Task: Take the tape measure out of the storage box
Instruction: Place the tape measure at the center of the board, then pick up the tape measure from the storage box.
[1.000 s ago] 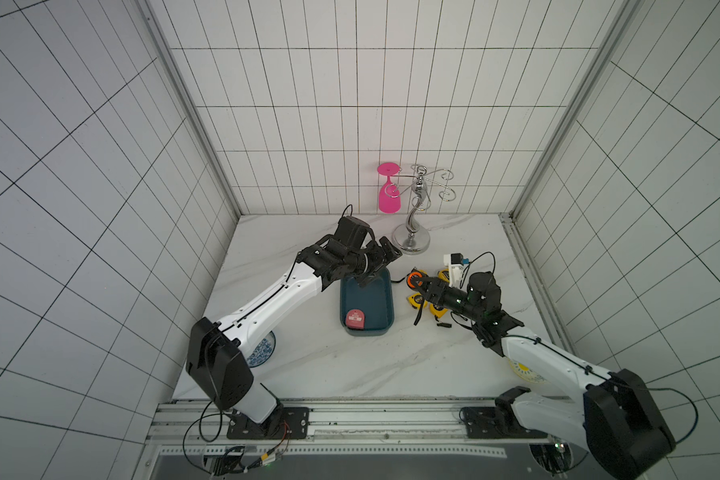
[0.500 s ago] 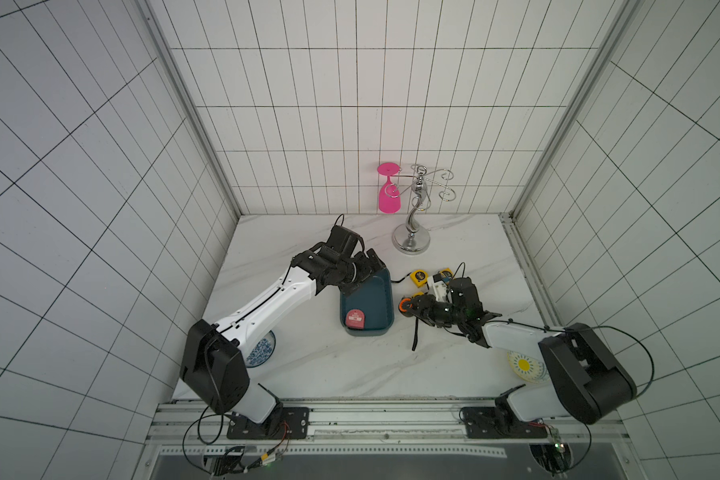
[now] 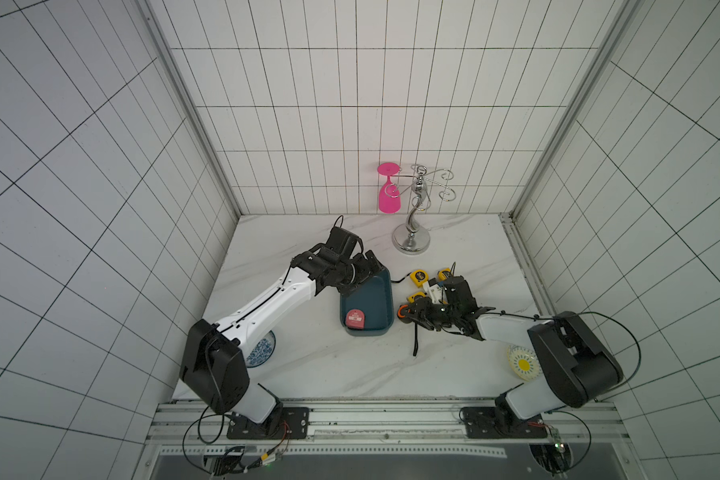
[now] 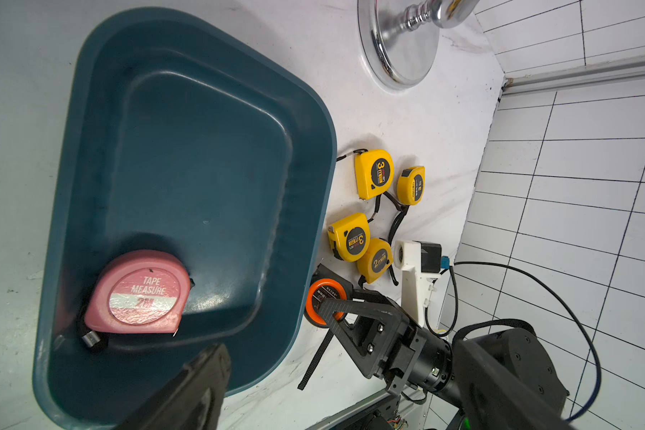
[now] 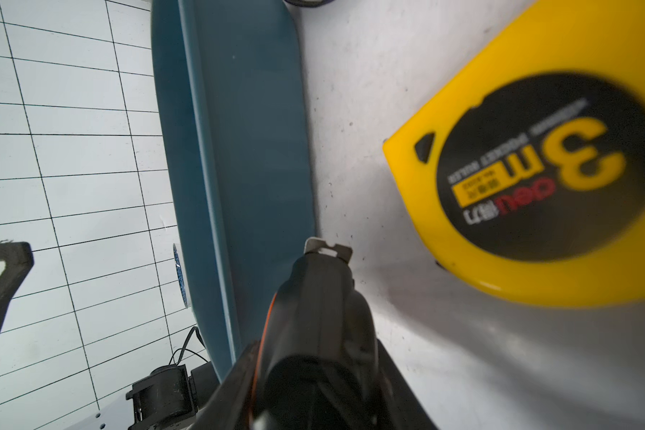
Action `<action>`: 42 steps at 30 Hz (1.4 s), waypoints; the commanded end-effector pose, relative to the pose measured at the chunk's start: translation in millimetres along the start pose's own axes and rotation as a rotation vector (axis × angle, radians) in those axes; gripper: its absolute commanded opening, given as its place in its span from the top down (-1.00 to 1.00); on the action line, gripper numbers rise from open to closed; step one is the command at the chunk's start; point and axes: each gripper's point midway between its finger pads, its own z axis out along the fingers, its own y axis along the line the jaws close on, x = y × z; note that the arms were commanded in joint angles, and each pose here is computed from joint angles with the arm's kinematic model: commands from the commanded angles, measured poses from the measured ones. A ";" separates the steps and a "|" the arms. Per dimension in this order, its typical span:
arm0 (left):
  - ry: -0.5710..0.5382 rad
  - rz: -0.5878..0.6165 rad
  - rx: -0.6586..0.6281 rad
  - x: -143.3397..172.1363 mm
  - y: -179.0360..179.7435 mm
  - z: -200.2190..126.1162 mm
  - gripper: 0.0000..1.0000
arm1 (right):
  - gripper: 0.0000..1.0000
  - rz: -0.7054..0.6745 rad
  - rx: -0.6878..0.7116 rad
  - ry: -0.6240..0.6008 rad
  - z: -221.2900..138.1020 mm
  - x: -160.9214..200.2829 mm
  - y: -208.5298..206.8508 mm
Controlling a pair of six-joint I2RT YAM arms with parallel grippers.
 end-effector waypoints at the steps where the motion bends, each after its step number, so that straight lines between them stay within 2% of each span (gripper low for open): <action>1: -0.027 0.022 0.012 -4.1 -1.1 -8.7 -0.96 | 0.22 -0.031 0.005 0.027 2.3 -2.6 6.0; 10: -0.025 0.017 0.008 -3.6 2.2 -7.8 -0.96 | 0.12 -0.013 0.038 0.058 5.7 1.4 -1.6; 13: -0.025 0.017 0.007 -3.3 2.6 -8.0 -0.96 | -0.01 -0.010 0.055 0.058 4.2 2.2 -3.8; 16: -0.025 0.017 0.008 -3.5 3.2 -8.7 -0.96 | -0.22 -0.014 0.082 0.059 -0.1 4.1 -5.7; 23: -0.015 0.038 -0.016 -0.8 11.0 -7.3 -0.96 | -0.50 -0.031 0.196 0.062 -18.5 9.4 -13.3; 27: 0.011 0.097 -0.088 2.3 24.7 -2.8 -0.96 | -0.73 -0.058 0.268 0.046 -33.5 8.9 -15.2; 32: 0.079 0.199 -0.246 8.6 55.3 7.3 -0.95 | -0.86 -0.101 0.349 0.018 -51.4 5.3 -15.0; 42: 0.195 0.398 -0.451 37.2 87.7 36.8 -0.95 | -0.94 -0.113 0.375 -0.028 -66.5 -2.7 -12.4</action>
